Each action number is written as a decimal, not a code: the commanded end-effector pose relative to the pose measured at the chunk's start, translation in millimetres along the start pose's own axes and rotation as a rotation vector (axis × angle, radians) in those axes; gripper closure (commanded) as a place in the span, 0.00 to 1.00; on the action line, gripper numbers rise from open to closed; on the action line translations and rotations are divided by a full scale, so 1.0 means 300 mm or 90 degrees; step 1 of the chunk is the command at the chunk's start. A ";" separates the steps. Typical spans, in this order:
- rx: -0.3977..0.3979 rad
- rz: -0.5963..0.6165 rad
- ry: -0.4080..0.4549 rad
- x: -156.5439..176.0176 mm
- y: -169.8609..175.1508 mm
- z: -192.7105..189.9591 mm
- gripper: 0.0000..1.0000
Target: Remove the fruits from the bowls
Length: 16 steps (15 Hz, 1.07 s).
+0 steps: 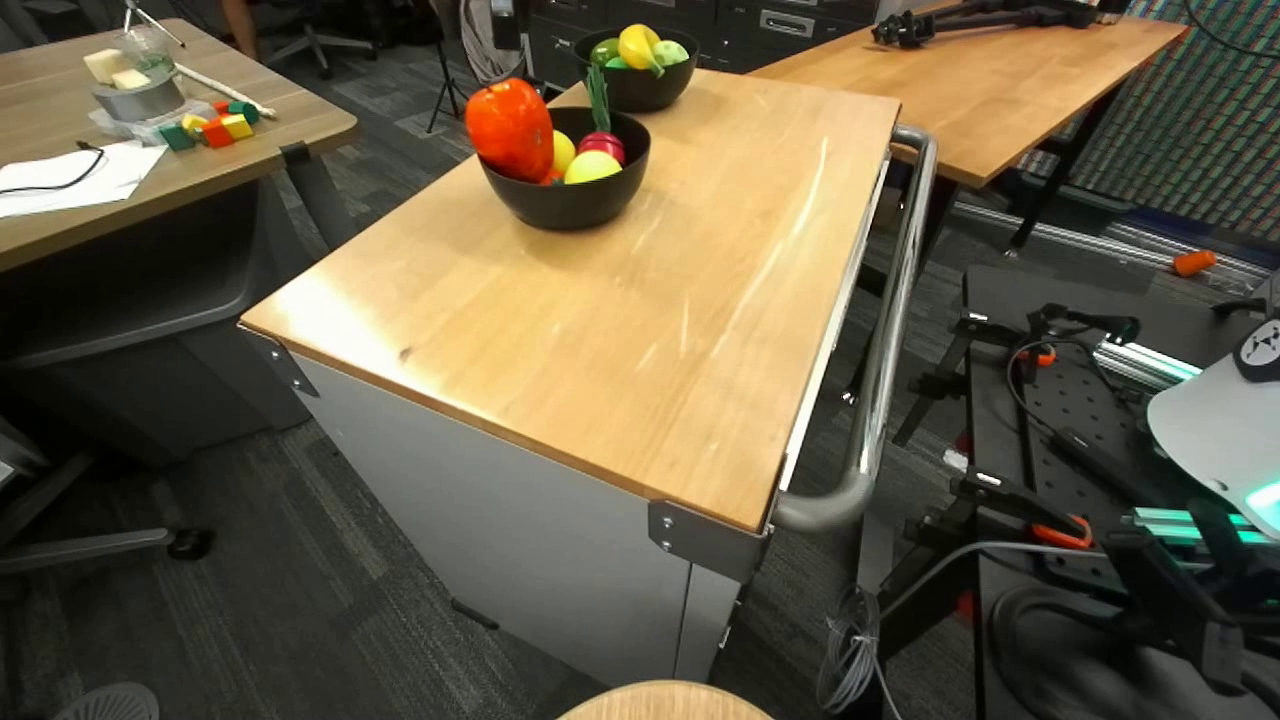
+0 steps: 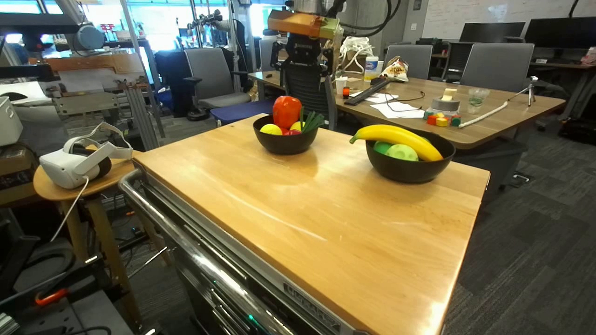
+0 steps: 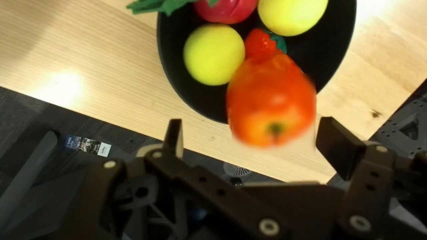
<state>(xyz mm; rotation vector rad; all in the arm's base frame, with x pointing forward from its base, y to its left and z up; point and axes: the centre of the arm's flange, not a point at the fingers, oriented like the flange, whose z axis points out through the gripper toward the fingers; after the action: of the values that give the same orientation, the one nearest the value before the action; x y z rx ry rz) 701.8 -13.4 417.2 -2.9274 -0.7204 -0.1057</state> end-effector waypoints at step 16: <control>0.071 -0.048 -0.034 0.024 -0.092 0.120 0.44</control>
<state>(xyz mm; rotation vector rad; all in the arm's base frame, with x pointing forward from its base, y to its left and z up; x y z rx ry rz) 704.0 6.1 354.8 -2.8491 -0.7335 0.0328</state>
